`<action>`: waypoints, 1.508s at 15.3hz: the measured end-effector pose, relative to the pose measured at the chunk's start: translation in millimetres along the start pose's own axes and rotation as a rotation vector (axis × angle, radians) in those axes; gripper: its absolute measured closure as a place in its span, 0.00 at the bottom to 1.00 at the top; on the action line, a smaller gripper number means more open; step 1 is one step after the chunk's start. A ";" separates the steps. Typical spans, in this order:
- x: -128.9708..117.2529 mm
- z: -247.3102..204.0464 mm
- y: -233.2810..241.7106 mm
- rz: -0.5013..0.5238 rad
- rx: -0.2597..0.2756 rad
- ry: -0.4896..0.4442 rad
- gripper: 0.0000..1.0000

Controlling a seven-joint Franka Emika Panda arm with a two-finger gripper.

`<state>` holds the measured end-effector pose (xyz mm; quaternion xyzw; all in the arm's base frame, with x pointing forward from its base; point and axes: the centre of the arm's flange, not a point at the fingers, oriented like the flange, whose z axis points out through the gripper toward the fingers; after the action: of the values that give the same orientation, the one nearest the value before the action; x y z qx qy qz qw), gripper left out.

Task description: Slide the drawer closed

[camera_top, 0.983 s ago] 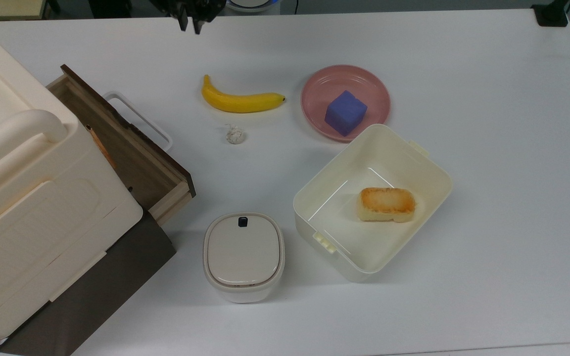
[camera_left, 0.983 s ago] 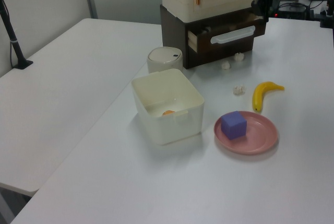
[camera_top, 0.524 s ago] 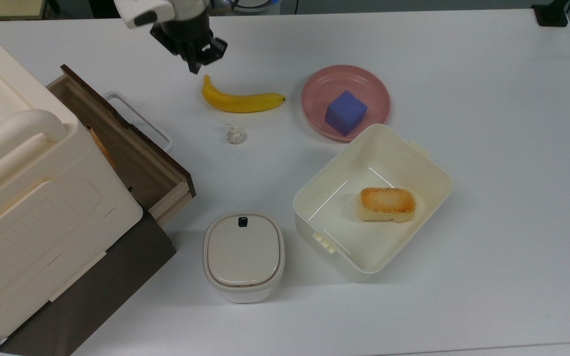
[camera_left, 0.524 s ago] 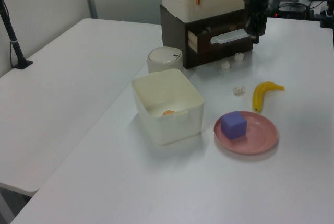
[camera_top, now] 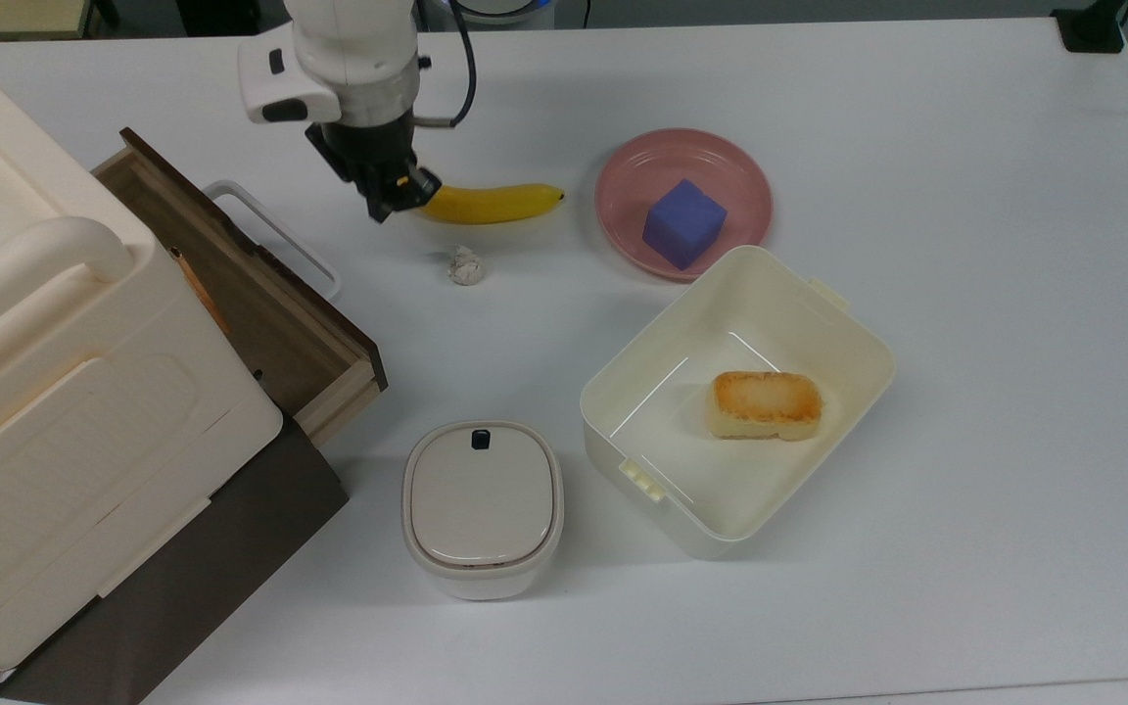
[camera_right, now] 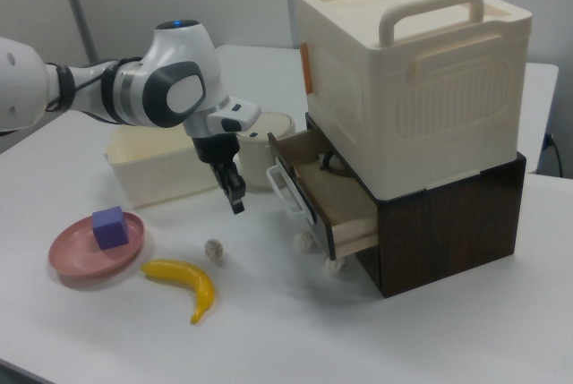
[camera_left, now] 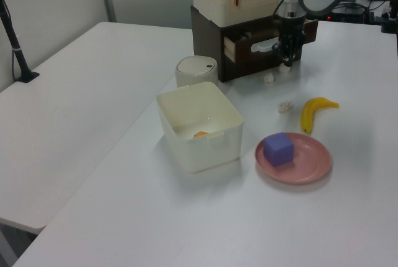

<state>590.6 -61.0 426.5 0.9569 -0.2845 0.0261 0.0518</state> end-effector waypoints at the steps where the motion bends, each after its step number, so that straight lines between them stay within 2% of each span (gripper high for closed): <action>1: 4.5 2.4 0.8 0.040 0.001 0.023 0.99; 4: 16.8 9.5 6.1 0.121 0.012 0.074 0.99; 8: 32.0 37.8 13.2 0.167 -0.028 0.128 0.99; 11: 42.9 53.4 16.9 0.200 -0.030 0.173 0.99; 16: 66.5 44.6 45.4 0.276 -0.008 0.279 0.99; 21: 83.9 31.9 68.6 0.361 -0.030 0.397 0.99; 23: 83.1 33.8 68.9 0.376 -0.035 0.402 0.99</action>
<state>623.1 -167.2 405.4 0.8620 -0.4414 0.2195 0.1182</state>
